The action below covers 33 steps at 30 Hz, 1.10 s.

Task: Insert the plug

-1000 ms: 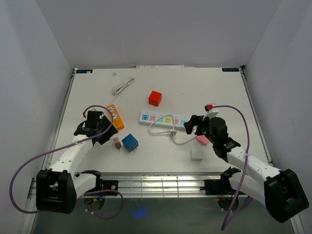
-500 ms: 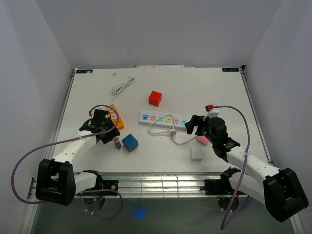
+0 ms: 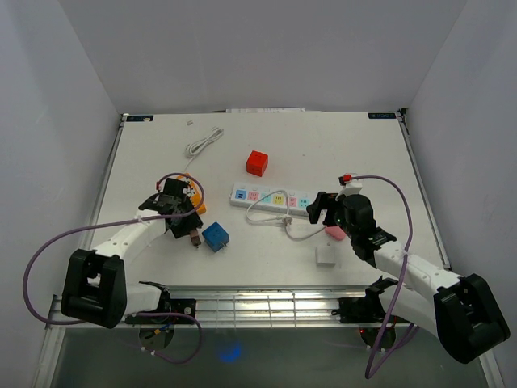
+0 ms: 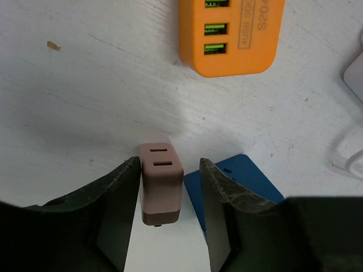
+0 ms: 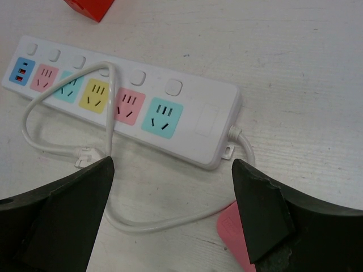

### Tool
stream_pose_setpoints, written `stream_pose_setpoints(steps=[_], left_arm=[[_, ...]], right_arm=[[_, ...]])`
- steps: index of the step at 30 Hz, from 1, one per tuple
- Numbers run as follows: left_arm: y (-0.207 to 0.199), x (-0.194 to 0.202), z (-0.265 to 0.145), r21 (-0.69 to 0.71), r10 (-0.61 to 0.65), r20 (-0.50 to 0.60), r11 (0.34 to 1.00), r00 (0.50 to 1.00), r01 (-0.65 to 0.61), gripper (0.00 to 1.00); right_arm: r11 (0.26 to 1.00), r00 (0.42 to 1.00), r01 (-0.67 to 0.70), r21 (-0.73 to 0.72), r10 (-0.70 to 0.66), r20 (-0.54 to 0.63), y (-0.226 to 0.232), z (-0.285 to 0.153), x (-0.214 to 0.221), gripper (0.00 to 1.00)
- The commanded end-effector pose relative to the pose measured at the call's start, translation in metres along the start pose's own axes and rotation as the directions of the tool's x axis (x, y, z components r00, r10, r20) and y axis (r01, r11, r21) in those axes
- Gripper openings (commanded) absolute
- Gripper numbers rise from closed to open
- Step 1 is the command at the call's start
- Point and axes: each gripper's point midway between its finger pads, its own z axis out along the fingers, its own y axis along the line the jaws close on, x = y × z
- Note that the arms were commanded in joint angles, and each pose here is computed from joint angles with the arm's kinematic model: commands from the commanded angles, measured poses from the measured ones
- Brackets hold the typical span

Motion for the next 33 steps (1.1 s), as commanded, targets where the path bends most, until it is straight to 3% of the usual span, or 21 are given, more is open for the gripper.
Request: stream_pose_setpoints(steps=[1, 4, 11, 13, 14, 20, 24, 29, 32, 33], left_arm=[[-0.005, -0.01, -0.005, -0.008, 0.026, 0.026, 1.0, 0.999, -0.026, 0.54], [-0.006, -0.008, -0.004, -0.006, 0.034, 0.016, 0.999, 0.999, -0.034, 0.41], [-0.006, -0.005, -0.003, -0.017, 0.061, 0.009, 0.998, 0.998, -0.06, 0.39], [-0.007, -0.003, -0.003, -0.015, 0.069, -0.002, 0.998, 0.998, -0.069, 0.24], [-0.007, -0.003, -0.003, -0.013, 0.07, -0.005, 0.997, 0.998, -0.07, 0.12], [-0.02, -0.026, -0.024, 0.033, 0.07, 0.093, 0.997, 0.993, -0.073, 0.06], [-0.047, -0.054, -0.062, 0.183, 0.079, 0.241, 0.975, 0.967, -0.126, 0.07], [-0.075, -0.072, -0.109, 0.351, 0.108, 0.418, 0.897, 0.902, -0.27, 0.03], [-0.102, -0.062, -0.131, 0.481, 0.168, 0.457, 0.78, 0.873, -0.402, 0.0], [-0.115, -0.055, -0.139, 0.539, 0.194, 0.478, 0.705, 0.857, -0.46, 0.0]], right_arm=[[1.0, 0.999, -0.008, -0.006, 0.008, 0.042, 0.006, 0.002, -0.019, 0.89], [1.0, 0.999, -0.008, -0.005, 0.008, 0.041, 0.006, 0.003, -0.018, 0.89], [1.0, 0.999, -0.009, -0.006, 0.01, 0.042, 0.007, 0.003, -0.019, 0.89], [1.0, 0.999, -0.009, -0.003, 0.009, 0.036, 0.006, 0.003, -0.018, 0.89], [1.0, 0.999, -0.011, -0.005, 0.011, 0.039, 0.007, 0.003, -0.019, 0.89], [1.0, 0.999, -0.004, -0.015, 0.004, 0.038, 0.009, 0.002, -0.019, 0.89], [0.998, 1.0, 0.015, -0.066, -0.014, 0.022, 0.018, 0.003, -0.018, 0.89], [0.968, 0.996, 0.04, -0.249, -0.058, -0.064, 0.059, 0.001, -0.031, 0.89], [0.94, 0.991, 0.032, -0.339, -0.074, -0.11, 0.08, -0.001, -0.038, 0.89], [0.918, 0.989, 0.024, -0.395, -0.079, -0.124, 0.094, -0.004, -0.045, 0.89]])
